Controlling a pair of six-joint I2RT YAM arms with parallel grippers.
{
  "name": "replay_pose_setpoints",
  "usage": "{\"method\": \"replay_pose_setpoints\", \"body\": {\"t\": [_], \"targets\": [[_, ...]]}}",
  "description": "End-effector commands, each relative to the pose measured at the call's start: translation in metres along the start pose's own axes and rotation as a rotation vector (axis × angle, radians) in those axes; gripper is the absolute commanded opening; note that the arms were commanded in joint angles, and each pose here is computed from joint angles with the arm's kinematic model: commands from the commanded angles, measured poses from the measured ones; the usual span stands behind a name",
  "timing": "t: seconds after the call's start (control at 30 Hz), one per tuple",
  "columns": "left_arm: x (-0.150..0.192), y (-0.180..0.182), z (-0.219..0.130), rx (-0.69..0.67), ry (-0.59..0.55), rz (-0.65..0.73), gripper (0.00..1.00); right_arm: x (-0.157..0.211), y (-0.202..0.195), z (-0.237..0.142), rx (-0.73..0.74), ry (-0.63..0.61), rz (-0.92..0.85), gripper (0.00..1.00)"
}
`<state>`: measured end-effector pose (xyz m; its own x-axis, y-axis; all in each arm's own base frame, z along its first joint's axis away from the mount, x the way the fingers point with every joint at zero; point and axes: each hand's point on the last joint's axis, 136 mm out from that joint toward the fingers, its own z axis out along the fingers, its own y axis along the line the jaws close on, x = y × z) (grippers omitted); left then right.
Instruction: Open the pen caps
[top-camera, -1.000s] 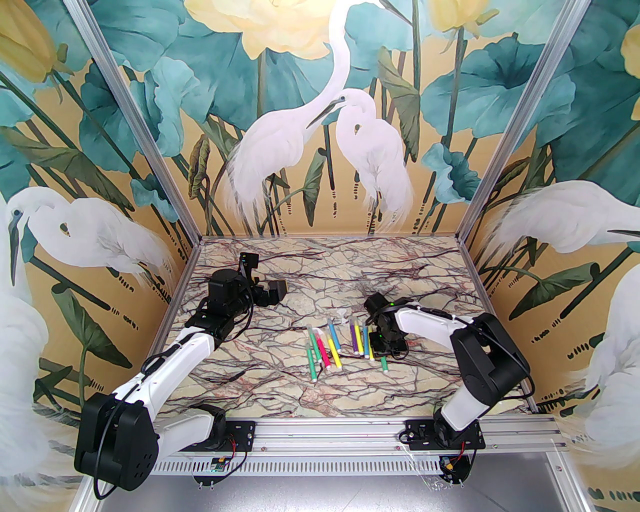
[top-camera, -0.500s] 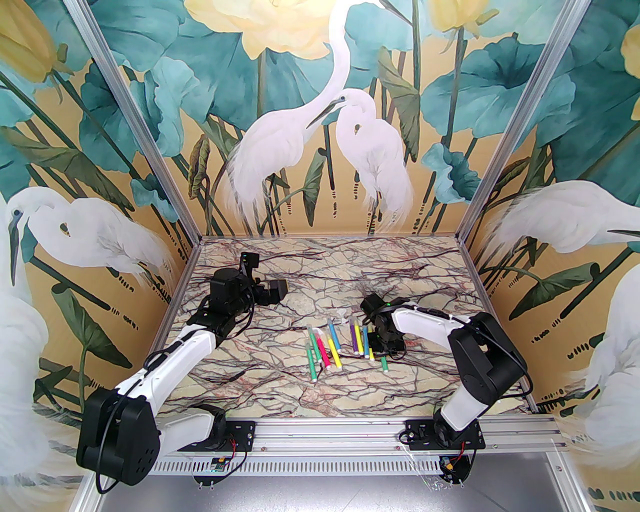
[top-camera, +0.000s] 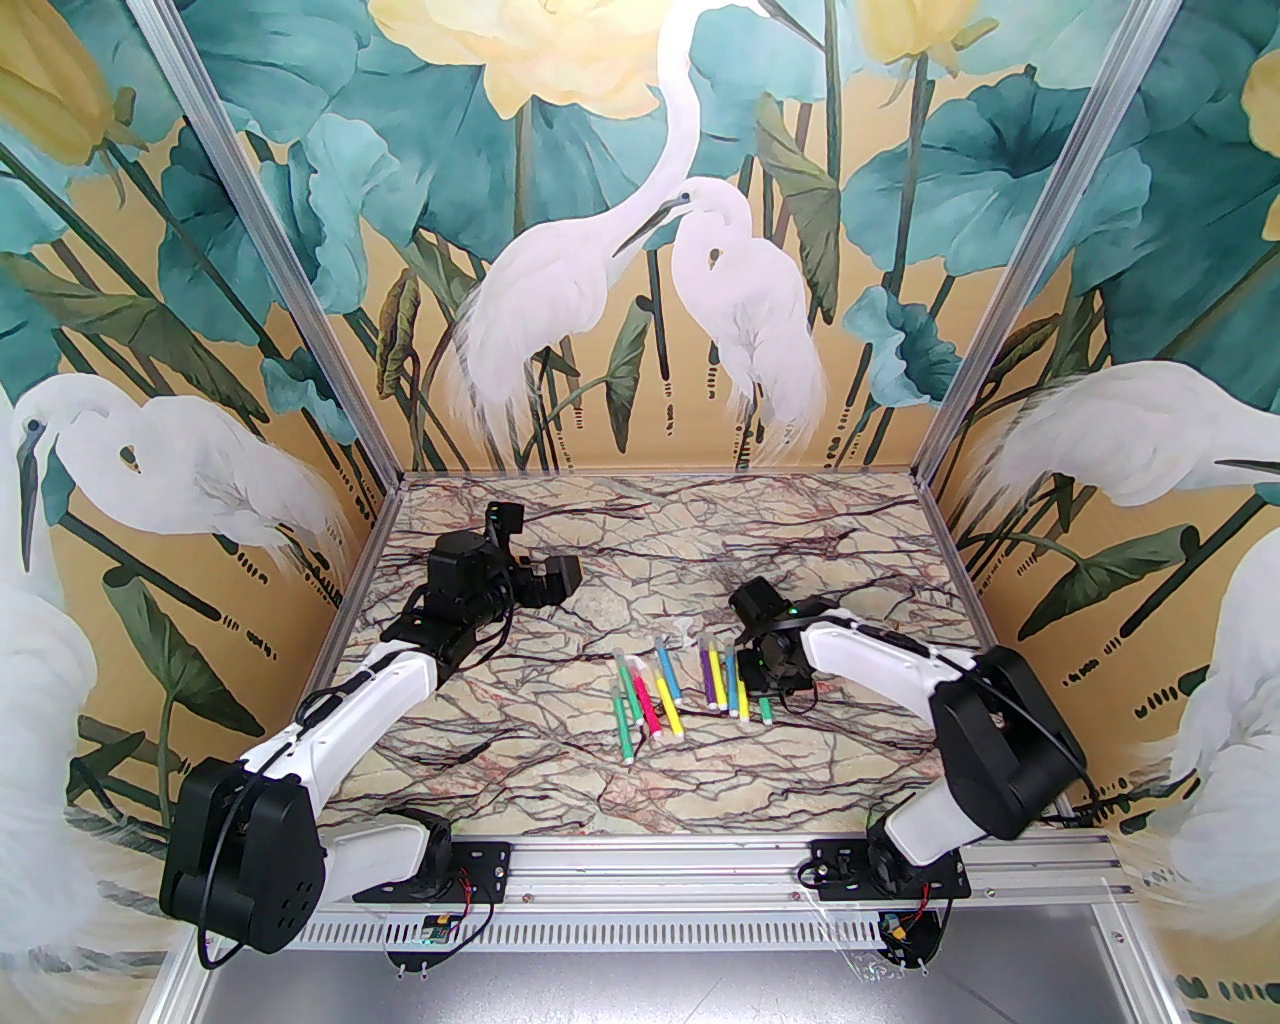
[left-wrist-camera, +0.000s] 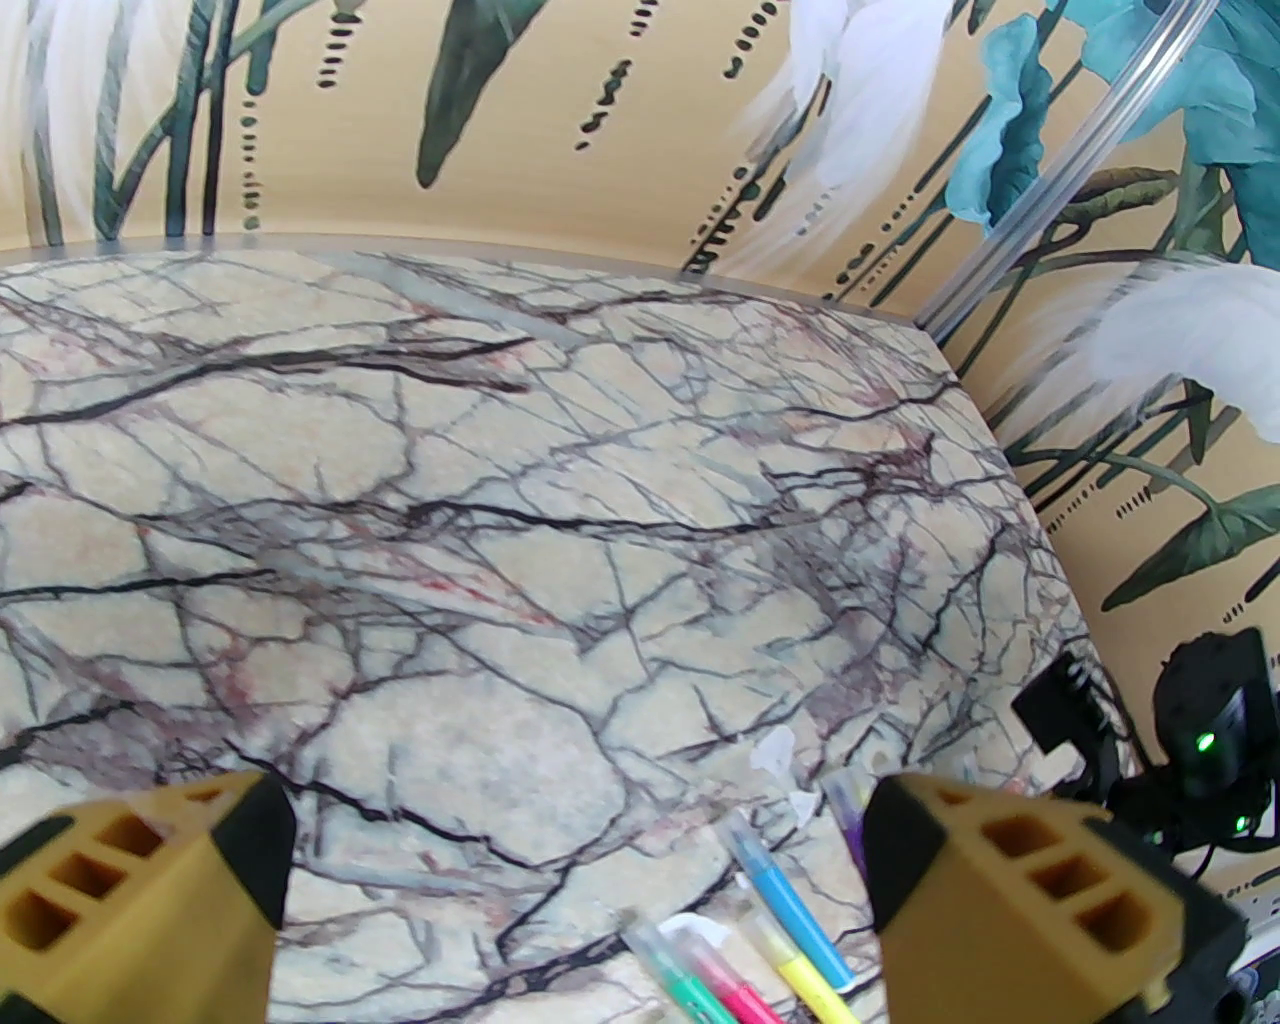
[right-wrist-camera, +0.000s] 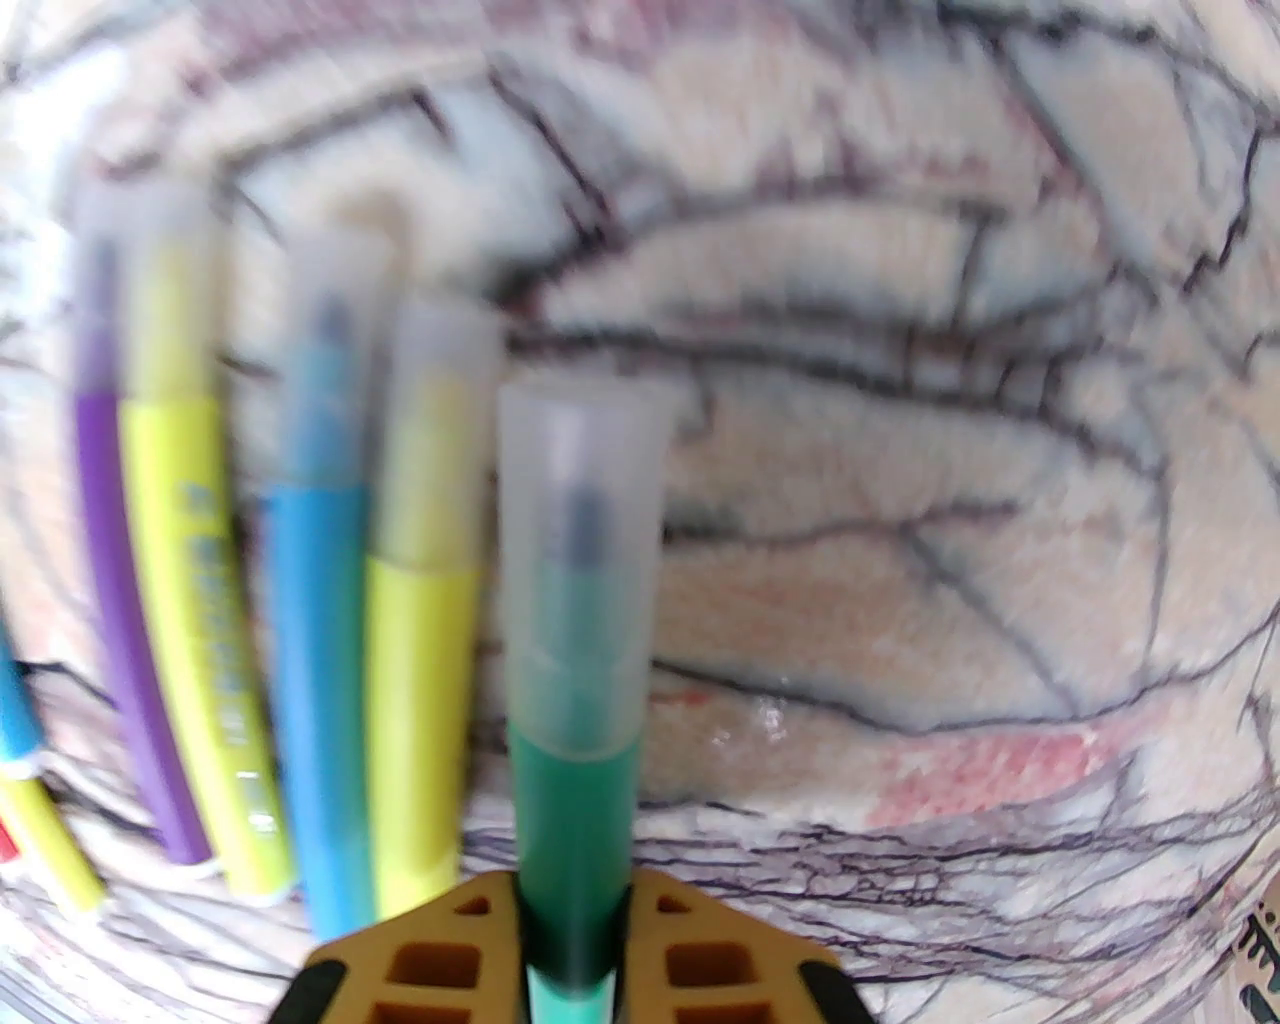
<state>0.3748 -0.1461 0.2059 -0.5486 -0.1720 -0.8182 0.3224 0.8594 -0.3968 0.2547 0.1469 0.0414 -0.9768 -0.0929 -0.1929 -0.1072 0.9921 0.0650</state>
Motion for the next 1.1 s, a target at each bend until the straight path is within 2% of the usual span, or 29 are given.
{"method": "replay_pose_setpoints", "body": {"t": [0.0, 0.23, 0.6, 0.77, 0.87, 1.07], "targets": [[-0.013, -0.016, 0.002, 0.069, -0.022, -0.013, 1.0, -0.016, 0.011, -0.015, -0.077, -0.094, -0.049, 0.0], [-0.013, -0.041, 0.007, 0.151, -0.017, -0.01, 0.98, -0.036, 0.031, -0.052, -0.212, -0.294, -0.14, 0.0], [0.011, -0.113, 0.03, 0.453, 0.165, -0.043, 0.9, -0.049, 0.058, -0.093, -0.398, -0.54, -0.258, 0.0], [0.018, -0.146, 0.033, 0.594, 0.22, -0.07, 0.84, -0.053, 0.069, -0.101, -0.458, -0.58, -0.29, 0.0], [0.021, -0.161, 0.034, 0.657, 0.254, -0.081, 0.77, -0.056, 0.075, -0.106, -0.489, -0.6, -0.302, 0.0], [0.029, -0.177, 0.039, 0.701, 0.285, -0.073, 0.72, -0.058, 0.082, -0.112, -0.515, -0.603, -0.333, 0.0]]}}
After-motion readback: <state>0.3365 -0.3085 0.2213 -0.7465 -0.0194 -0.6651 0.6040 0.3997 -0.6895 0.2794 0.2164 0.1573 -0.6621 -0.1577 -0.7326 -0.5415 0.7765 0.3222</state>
